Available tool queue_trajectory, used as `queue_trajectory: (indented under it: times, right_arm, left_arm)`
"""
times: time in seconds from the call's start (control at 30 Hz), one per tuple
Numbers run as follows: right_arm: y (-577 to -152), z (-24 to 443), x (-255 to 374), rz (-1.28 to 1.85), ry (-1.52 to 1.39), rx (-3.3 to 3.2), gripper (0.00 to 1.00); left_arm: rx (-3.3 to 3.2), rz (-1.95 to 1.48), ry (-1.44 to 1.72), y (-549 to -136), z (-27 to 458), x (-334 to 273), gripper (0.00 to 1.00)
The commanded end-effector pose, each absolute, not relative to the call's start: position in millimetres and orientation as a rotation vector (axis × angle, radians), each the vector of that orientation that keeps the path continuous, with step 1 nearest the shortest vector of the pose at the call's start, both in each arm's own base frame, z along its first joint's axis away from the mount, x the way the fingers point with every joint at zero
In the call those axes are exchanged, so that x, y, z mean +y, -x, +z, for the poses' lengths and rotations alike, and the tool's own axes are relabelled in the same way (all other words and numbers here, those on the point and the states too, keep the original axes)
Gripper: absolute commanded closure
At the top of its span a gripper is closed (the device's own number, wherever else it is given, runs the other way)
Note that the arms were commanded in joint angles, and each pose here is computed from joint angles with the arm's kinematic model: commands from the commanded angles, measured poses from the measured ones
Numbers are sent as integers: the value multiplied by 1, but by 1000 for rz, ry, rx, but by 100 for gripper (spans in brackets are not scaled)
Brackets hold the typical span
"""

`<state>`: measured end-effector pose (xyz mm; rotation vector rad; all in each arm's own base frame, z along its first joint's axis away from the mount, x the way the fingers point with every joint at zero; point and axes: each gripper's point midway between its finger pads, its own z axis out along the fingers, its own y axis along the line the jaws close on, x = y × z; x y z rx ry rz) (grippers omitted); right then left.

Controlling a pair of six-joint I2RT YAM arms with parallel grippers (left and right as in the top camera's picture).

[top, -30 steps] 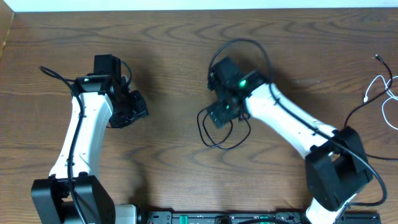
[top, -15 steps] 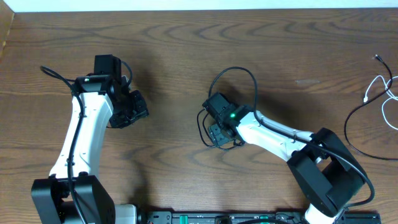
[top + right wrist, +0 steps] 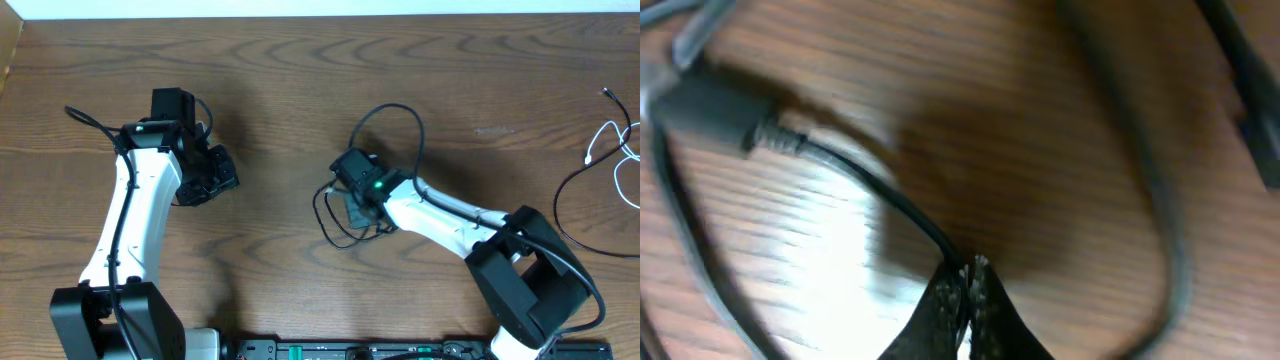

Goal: Untangle cables

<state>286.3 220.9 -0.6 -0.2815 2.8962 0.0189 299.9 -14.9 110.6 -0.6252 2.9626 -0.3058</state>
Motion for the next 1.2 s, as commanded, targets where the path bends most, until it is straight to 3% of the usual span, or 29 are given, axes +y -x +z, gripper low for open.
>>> queue_trajectory:
  times: [0.0, 0.27, 0.9, 1.17]
  right_arm:
    - [-317, 32, 192, -19, 119, 2843, 99]
    - [-366, 118, 106, -56, -172, 2729, 99]
    - [-391, 217, -147, -421, -823, 2242, 99]
    - [-372, 261, -231, -464, -1034, 2041, 99]
  left_arm:
    - [2954, -318, 593, -299, 115, -16, 55]
    - [2953, -318, 593, -299, 115, -16, 55]
    - [2954, -318, 593, -299, 115, -16, 55]
    - [2953, -319, 593, -299, 115, -16, 55]
